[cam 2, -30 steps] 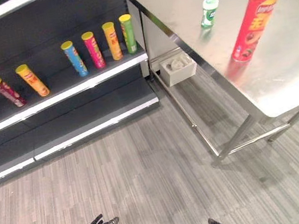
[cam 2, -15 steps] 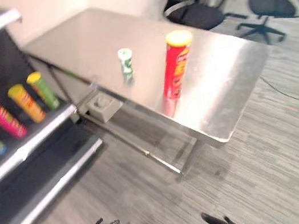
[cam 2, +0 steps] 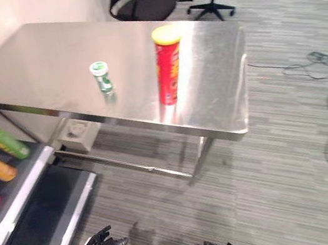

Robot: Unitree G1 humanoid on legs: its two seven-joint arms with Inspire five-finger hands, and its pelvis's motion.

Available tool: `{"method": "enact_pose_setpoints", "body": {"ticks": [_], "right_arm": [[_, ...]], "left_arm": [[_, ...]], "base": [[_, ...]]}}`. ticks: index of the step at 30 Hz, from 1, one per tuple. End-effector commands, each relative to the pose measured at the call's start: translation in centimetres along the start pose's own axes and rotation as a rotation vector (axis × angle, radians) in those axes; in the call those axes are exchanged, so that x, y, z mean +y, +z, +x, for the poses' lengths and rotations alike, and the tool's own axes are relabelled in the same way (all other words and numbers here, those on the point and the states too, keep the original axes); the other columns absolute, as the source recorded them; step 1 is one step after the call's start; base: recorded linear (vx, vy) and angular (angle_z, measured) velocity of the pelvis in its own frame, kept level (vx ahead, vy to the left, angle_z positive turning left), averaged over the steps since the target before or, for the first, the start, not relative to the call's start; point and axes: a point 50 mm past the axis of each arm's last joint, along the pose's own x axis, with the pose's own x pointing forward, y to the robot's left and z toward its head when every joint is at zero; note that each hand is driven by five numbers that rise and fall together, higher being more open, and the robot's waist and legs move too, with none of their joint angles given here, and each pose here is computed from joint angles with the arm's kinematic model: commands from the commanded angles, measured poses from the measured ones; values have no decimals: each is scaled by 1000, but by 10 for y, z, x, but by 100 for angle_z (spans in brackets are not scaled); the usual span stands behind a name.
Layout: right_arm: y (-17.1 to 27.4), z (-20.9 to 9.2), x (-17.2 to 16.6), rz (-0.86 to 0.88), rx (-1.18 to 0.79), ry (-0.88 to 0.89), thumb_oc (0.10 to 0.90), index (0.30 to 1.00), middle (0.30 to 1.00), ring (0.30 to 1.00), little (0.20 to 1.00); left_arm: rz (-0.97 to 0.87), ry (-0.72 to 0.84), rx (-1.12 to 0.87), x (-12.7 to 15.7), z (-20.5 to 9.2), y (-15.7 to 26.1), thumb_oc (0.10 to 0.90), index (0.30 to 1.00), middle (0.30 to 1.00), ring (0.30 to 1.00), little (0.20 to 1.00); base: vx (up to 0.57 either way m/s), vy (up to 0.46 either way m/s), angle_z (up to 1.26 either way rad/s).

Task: Put the goods on the table back onto the shelves and tidy them up.

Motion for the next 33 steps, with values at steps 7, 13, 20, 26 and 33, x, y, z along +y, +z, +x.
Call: {"method": "enact_pose_setpoints", "body": {"ticks": [7,13,20,26,33], "right_arm": [[7,-2,-41,-31,-44,-112,800,900,900,900,900],[35,0,-21,-144,-161,-38,800,900,900,900,900],[48,0,-17,-251,-201,-23,800,900,900,900,900],[59,1,-7,-205,-222,1,800,900,900,900,900],[72,-1,18,-189,-279,40,800,900,900,900,900]], "left_arm": [[-6,-71,-66,-15,2,14,800,900,900,900,900],[-59,-31,-134,-11,4,30,800,900,900,900,900],[85,-65,-124,-23,3,25,800,900,900,900,900],[144,-108,-144,-32,4,32,800,900,900,900,900],[41,-7,-184,-9,8,53,800,900,900,900,900]], "base": [[130,-67,-3],[78,19,-19],[150,266,-41],[132,448,-36],[-21,332,-23]]}}
